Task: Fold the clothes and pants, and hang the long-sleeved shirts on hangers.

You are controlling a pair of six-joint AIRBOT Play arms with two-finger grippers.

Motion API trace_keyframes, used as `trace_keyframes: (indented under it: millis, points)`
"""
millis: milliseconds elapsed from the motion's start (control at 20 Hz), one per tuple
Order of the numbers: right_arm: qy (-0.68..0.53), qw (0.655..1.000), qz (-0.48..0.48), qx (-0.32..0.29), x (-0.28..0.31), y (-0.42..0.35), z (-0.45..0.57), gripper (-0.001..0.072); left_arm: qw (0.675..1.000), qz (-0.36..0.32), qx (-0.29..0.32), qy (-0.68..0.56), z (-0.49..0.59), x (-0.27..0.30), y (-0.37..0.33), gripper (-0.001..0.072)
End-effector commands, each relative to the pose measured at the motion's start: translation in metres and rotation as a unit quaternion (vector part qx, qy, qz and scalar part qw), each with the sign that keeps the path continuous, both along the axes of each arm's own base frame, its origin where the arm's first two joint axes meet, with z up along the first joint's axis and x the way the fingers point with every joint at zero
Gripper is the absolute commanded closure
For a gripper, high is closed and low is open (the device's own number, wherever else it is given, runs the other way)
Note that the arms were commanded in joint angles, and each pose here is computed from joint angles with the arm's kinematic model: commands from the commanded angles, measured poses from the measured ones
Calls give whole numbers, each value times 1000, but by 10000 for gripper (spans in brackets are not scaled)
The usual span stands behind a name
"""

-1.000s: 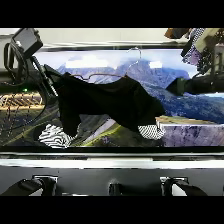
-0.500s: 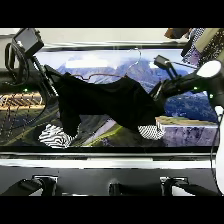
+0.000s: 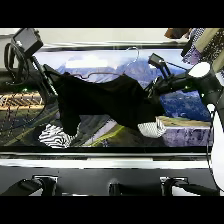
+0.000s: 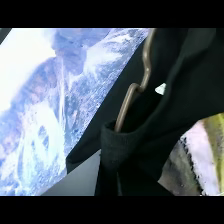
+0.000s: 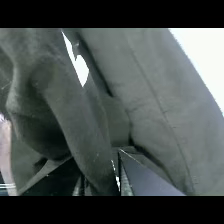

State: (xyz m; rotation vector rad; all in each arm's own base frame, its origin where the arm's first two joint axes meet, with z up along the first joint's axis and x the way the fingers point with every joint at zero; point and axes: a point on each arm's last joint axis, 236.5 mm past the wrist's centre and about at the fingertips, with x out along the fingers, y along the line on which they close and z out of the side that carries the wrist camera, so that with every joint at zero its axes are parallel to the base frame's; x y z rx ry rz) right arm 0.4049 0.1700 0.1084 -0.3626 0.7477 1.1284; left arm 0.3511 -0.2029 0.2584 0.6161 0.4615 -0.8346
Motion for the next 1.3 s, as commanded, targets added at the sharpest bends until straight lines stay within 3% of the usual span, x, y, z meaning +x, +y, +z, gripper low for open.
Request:
trace_keyframes:
  millis: [0,200,250,300,350,400,600,900,1050,1250]
  points:
    - [34,999,32,11,-22,7,1,680,1000,-3,-2,2,0,-1,-2,681]
    - [8,999,26,-26,-25,-7,9,686,1000,3,-8,7,0,-1,-2,675]
    - [0,999,20,-46,-28,-14,12,686,1000,10,-14,13,0,-1,-2,639]
    - [-13,998,13,-67,-30,-23,17,686,999,17,-21,19,0,-1,-1,501]
    - [-26,996,3,-88,-34,-32,24,686,999,25,-29,26,0,-1,-1,306]
    - [-37,993,-9,-108,-37,-41,31,686,998,33,-36,32,0,0,-1,157]
    - [-78,985,-61,-144,-53,-64,66,686,996,57,-65,27,5,15,-4,137]
    - [-120,955,-218,-163,-55,-108,111,686,960,151,-234,-44,69,61,-3,138]
    - [-181,890,-374,-189,-49,-171,153,685,954,158,-250,-44,74,63,-2,138]
    - [-255,727,-601,-212,-76,-278,218,685,947,170,-272,-25,74,63,-3,139]
